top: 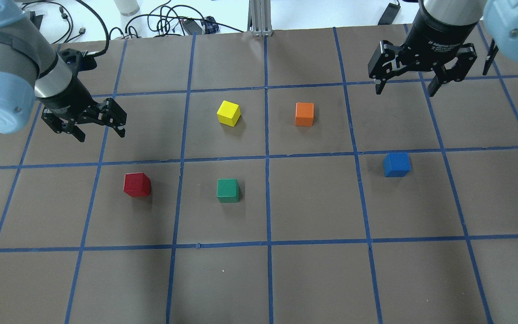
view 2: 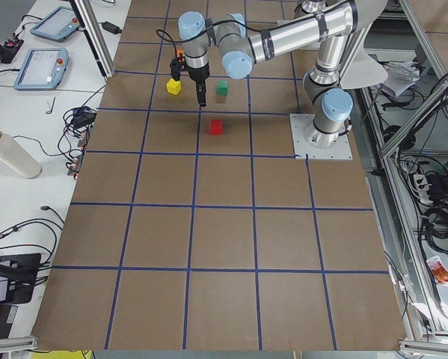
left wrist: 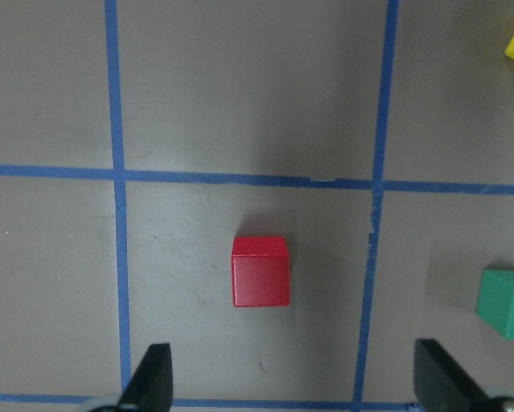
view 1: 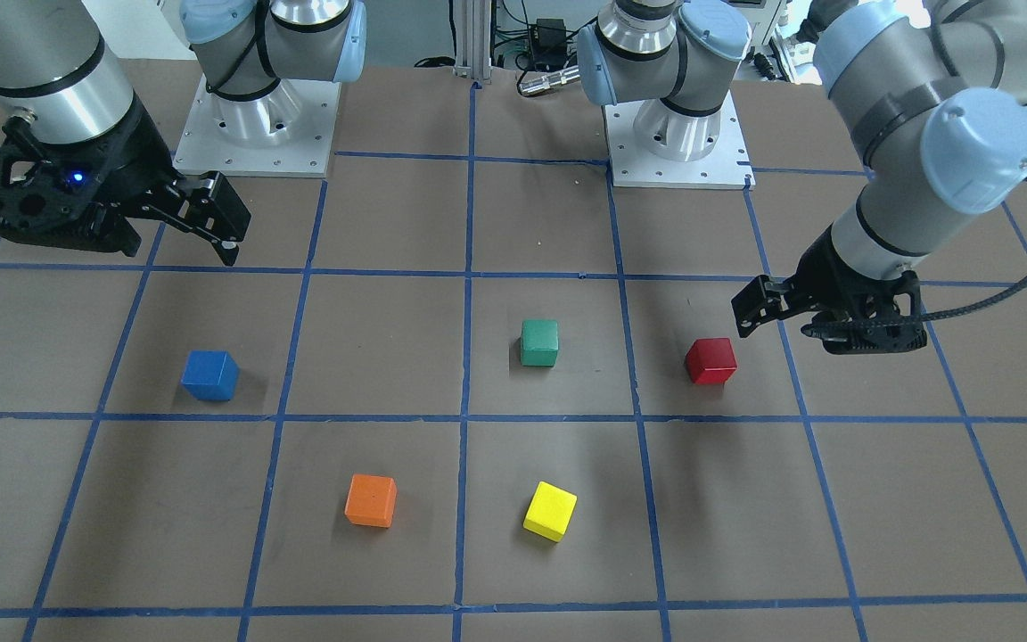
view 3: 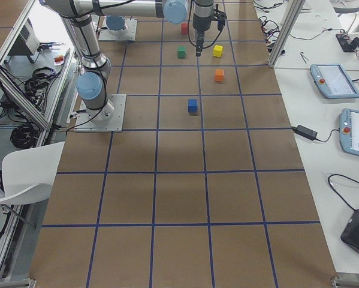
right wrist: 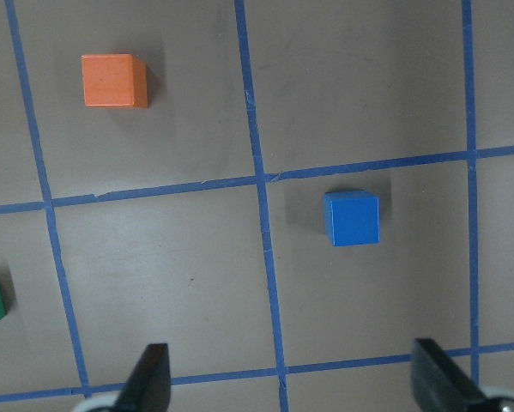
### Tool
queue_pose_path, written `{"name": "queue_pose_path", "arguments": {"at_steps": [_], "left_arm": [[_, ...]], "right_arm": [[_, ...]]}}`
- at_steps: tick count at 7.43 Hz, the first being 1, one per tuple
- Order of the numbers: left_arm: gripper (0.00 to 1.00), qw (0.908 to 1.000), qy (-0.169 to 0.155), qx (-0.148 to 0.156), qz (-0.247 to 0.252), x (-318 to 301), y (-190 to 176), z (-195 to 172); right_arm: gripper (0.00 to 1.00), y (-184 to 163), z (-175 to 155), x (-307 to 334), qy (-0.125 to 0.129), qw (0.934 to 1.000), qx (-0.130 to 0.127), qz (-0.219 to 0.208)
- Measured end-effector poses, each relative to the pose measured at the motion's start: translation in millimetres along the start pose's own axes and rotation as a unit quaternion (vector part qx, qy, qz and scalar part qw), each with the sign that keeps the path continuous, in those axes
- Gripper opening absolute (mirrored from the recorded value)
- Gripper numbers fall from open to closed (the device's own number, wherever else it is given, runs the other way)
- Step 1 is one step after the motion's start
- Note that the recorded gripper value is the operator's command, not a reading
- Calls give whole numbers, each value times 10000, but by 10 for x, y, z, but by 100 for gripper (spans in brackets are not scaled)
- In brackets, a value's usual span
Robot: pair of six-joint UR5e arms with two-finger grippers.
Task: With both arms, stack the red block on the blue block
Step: 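Lower the left gripper down onto the red cube, then close the left gripper on the red cube and lift it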
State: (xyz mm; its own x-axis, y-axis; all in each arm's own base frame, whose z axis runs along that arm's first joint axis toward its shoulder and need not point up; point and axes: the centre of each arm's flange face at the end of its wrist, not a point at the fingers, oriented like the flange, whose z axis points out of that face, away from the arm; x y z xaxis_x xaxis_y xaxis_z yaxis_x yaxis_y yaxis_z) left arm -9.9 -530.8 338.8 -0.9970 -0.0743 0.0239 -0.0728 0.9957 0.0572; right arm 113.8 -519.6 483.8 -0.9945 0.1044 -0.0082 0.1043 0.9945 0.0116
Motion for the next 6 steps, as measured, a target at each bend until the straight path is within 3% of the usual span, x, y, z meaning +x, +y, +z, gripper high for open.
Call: {"name": "queue_pose_path", "arguments": {"at_steps": [2,4,5,6], "left_arm": [[100,10000,-13,66,-29,8,189,722],[100,9999,-37,164,-12,40,411,1220],[87,9999,-43,150,-11,48,482,1361],[55,9999,-44,126,-9,51,513,1444]], "right_arm": [[100,1,3,-1,-3,10000,-3,0],[100,2,3,0,0,10000,-3,0],[100,3,3,0,-1,10000,-3,0],[100,3,6,0,0,10000,-6,0]]}}
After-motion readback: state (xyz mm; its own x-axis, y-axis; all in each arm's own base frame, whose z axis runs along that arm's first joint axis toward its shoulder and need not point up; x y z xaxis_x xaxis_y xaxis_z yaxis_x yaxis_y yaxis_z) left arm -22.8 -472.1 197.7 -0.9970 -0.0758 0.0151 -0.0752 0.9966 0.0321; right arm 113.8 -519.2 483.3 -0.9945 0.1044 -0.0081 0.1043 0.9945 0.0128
